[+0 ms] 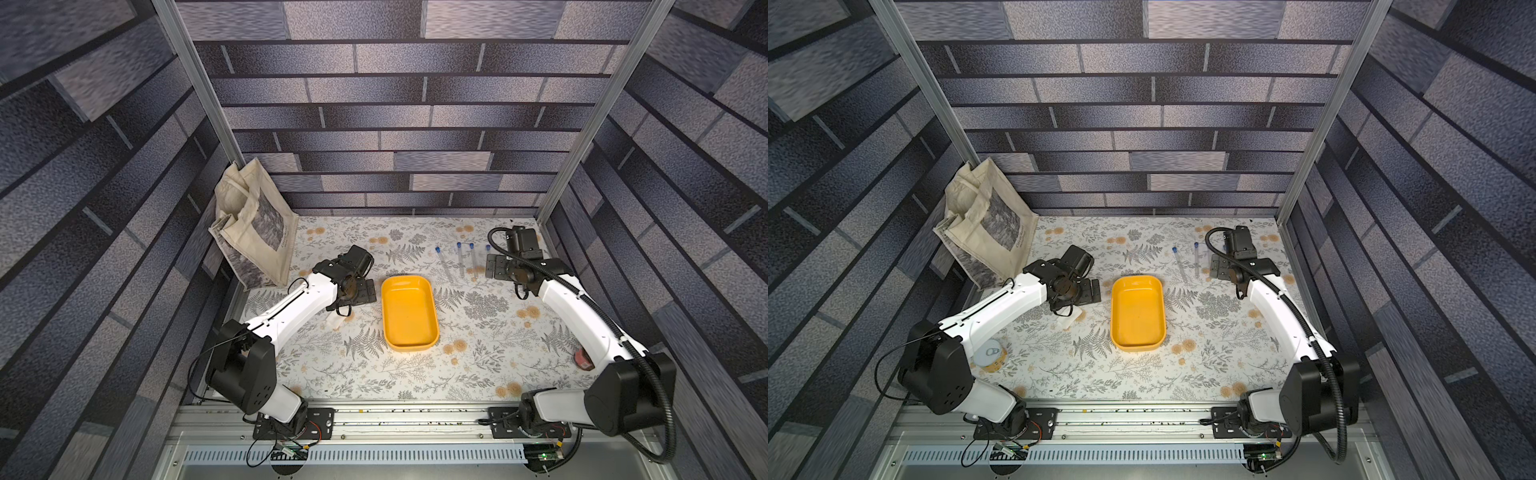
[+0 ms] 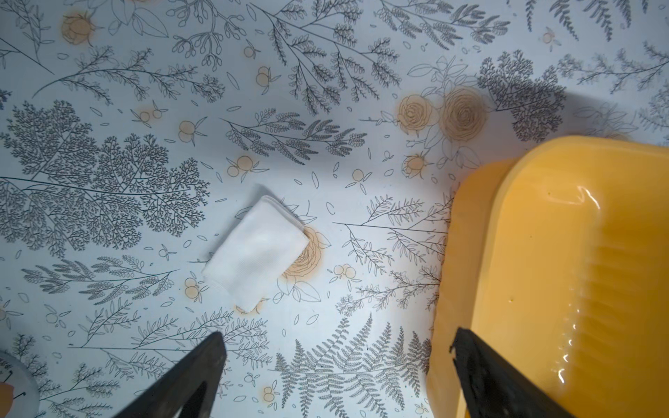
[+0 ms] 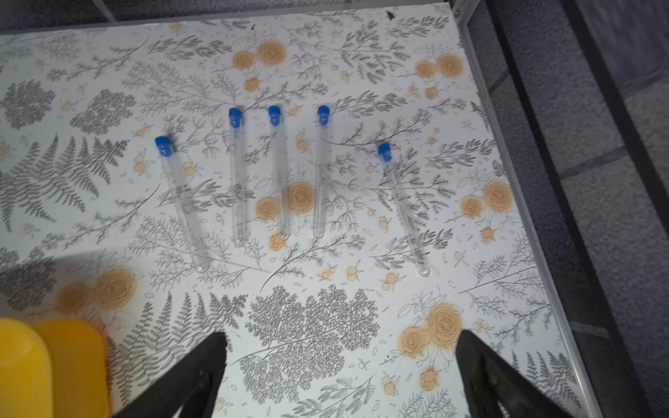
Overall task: Wipe the exteriors of test tubes
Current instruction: Place the storage box at the center of the board, then pick up the test tube at the center of the board.
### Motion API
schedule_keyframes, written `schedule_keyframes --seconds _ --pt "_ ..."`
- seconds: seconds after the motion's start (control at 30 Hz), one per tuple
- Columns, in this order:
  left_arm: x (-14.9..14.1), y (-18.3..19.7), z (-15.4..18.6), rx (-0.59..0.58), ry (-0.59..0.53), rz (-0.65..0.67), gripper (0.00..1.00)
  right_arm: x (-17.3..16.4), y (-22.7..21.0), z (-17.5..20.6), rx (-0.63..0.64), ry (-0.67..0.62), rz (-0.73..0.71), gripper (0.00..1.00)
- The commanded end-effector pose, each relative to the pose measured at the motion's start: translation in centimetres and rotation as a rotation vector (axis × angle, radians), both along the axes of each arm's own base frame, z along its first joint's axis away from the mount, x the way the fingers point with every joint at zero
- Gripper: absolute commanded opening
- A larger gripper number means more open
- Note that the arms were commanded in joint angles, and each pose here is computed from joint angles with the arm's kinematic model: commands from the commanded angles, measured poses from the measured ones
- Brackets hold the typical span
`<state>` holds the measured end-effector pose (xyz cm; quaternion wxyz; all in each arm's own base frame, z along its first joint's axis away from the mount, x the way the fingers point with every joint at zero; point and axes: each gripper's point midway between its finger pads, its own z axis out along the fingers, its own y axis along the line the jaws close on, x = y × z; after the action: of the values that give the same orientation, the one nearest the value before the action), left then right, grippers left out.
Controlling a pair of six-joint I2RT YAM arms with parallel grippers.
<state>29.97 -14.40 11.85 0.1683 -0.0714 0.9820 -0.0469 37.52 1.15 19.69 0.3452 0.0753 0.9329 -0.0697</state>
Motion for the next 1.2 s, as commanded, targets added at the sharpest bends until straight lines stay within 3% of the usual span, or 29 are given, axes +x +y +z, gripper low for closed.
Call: schedule_keyframes --seconds 0.0,0.07,0.13,0.27,0.63,1.17 --pt "-0.8 0.4 0.8 -0.029 -0.033 -0.067 1.0 0.7 -1.5 -1.7 -0.009 0.101 -0.005 1.0" --pt "-0.7 0.4 1.3 -0.044 -0.062 -0.092 1.0 1.7 -2.0 -3.0 0.036 0.156 -0.003 1.0" --pt "-1.2 -0.5 1.4 -0.131 -0.051 -0.158 1.0 2.8 -2.3 -4.0 0.054 0.188 0.009 1.0" --pt "-1.8 -1.0 0.8 -0.23 0.001 -0.187 1.0 5.4 -3.5 -5.6 0.0 0.257 0.017 0.97" --pt "-2.0 -0.3 1.5 -0.219 -0.027 -0.188 1.0 10.5 -6.8 -9.9 0.015 0.491 0.02 0.7" --pt "-1.5 0.1 0.5 -0.219 0.002 -0.163 1.0 12.7 -9.6 -14.1 0.131 0.573 0.042 0.56"
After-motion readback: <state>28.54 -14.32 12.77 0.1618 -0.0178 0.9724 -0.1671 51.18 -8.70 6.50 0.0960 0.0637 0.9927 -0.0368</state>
